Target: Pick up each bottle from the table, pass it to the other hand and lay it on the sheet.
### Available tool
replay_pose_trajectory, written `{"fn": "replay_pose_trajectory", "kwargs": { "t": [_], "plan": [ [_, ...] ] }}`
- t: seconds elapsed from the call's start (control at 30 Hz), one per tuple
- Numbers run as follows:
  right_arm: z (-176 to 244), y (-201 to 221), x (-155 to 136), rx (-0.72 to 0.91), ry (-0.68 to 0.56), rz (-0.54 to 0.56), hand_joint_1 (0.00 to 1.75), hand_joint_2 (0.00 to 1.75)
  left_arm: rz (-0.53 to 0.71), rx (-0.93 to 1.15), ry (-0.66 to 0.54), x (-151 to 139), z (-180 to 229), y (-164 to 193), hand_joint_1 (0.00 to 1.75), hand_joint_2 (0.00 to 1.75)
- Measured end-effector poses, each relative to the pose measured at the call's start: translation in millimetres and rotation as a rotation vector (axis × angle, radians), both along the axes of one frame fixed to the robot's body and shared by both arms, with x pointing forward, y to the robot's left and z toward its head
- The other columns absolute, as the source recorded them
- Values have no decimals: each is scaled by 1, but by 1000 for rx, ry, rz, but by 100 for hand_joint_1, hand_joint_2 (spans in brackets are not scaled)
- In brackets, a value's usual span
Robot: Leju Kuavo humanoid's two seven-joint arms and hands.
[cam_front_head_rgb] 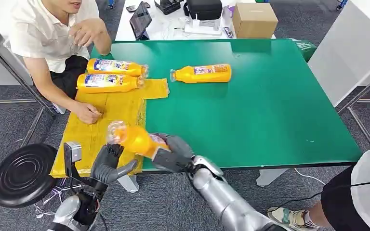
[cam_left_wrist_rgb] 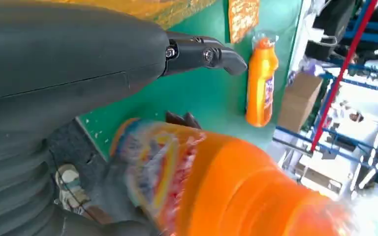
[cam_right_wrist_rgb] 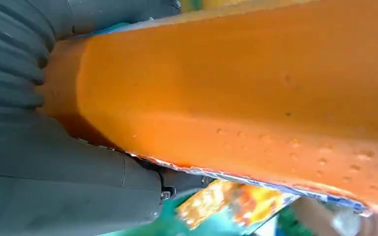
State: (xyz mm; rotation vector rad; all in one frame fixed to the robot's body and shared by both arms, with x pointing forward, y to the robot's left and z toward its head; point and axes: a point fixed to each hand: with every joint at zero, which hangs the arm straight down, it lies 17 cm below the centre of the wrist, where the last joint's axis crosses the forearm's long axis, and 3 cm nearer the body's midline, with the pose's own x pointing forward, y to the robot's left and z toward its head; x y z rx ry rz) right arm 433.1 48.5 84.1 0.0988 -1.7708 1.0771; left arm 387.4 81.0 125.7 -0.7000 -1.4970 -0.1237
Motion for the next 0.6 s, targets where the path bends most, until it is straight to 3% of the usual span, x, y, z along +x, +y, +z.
{"fn": "replay_pose_trajectory", "kwargs": {
  "t": [0.23, 0.6],
  "plan": [
    [11, 16, -7, 18, -52, -16, 175, 175, 80, -14, 36, 10, -2, 2, 0, 175],
    [11, 22, -10, 28, -39, -13, 175, 175, 63, -28, 54, 4, -5, -9, 0, 175]
  ]
}}
